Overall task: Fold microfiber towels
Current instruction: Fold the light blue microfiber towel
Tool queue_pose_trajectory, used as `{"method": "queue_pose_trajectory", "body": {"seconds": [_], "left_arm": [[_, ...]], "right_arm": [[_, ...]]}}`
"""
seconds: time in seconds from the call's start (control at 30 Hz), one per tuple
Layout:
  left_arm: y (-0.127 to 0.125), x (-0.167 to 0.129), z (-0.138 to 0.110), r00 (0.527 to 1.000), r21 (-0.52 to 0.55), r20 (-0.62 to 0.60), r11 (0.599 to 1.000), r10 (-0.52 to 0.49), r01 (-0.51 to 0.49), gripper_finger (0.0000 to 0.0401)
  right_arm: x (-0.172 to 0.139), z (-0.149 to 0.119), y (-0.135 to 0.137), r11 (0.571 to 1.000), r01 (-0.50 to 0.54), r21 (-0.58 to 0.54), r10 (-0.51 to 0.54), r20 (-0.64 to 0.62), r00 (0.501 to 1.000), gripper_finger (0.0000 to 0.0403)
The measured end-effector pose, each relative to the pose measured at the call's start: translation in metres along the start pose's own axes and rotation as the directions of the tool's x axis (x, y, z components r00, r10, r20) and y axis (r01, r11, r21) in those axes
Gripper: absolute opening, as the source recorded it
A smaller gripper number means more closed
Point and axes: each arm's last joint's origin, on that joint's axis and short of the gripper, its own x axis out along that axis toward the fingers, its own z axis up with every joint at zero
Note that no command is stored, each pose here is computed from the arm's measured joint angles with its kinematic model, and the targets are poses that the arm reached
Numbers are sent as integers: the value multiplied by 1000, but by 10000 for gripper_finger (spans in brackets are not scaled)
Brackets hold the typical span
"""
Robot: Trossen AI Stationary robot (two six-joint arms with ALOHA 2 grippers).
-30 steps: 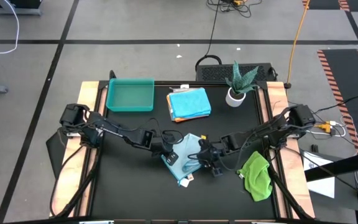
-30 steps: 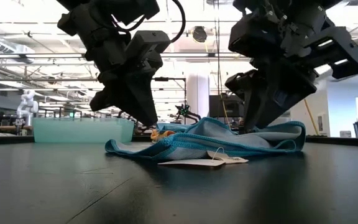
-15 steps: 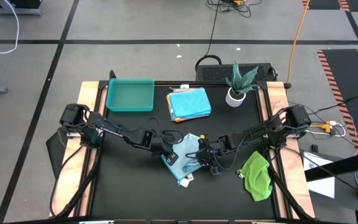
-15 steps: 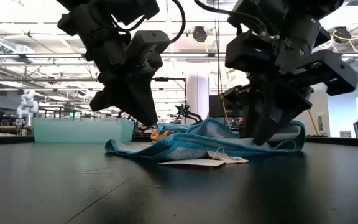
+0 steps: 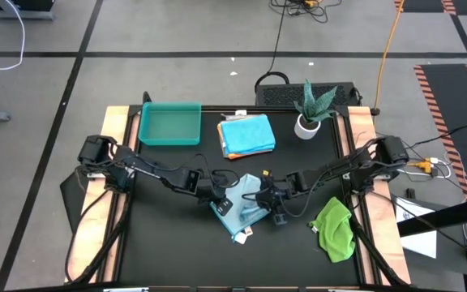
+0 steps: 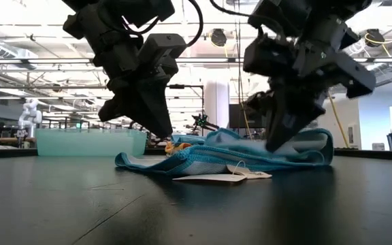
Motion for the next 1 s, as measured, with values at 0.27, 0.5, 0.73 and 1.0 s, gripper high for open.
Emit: {"method": "queue_pose_trajectory", "body": {"seconds": [0.27, 0.5, 0.73, 1.0], "left_arm": [[0, 0, 0, 1000, 2, -1, 1000, 1, -1, 56], [0, 0, 0, 1000, 2, -1, 1000, 1, -1, 56], [0, 0, 0, 1000, 2, -1, 1000, 2, -2, 56], [-5, 0, 2, 999, -34, 32, 998, -43, 44, 56]], "right_arm": [[-44, 2, -1, 999, 20, 48, -21, 27, 999, 1], [-71, -7, 4, 995, 53, 89, -51, -22, 998, 1], [-78, -15, 18, 994, 37, 106, -28, -87, 996, 0], [-78, -13, 25, 980, 83, 181, -74, -60, 996, 0]]}}
